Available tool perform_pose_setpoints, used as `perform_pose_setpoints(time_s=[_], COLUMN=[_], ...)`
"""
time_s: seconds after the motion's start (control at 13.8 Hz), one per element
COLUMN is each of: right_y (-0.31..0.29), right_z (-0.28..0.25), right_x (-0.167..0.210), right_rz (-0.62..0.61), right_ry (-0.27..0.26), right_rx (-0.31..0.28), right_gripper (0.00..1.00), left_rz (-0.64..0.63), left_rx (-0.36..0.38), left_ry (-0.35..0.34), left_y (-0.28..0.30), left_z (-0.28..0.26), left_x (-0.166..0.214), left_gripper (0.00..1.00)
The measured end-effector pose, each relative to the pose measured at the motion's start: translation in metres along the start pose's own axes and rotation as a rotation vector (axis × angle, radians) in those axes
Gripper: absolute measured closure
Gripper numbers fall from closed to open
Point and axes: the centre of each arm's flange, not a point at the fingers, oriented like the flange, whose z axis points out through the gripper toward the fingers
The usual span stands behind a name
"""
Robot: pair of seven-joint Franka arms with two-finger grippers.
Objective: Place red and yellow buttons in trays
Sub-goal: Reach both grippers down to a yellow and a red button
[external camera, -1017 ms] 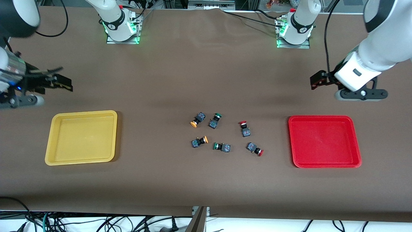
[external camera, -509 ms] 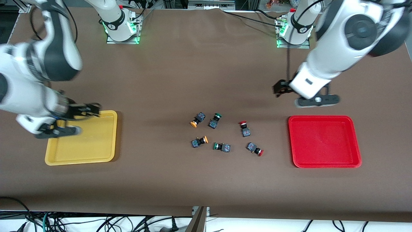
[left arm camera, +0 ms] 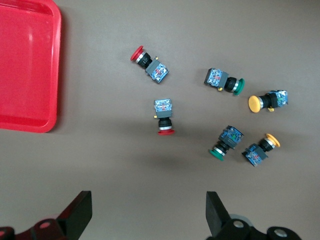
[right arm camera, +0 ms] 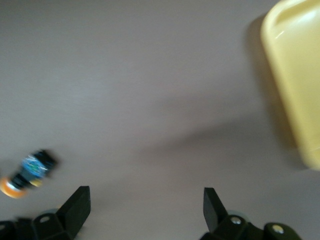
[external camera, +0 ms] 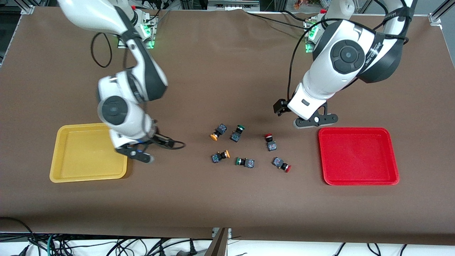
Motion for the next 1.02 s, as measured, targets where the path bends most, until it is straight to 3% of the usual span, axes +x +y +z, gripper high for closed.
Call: perform_pose_setpoints(time_s=[0.44, 1.02], right_y=[-0.077, -0.108], right_z=[0.085, 0.14], right_x=[-0.081, -0.147], right_rz=[0.248, 0.238], right_ry=[0.041, 0.029], right_rx=[0.084, 0.074], right_gripper=[0.0, 0.0], left_rz=[-0.025, -0.074], left_rx=[0.041, 0.047], left_ry=[0.019, 0.069], left_y=[0.019, 0.02], left_z=[0.089, 0.194], left_x=[0.023, 0.047], left_gripper=[0.0, 0.0])
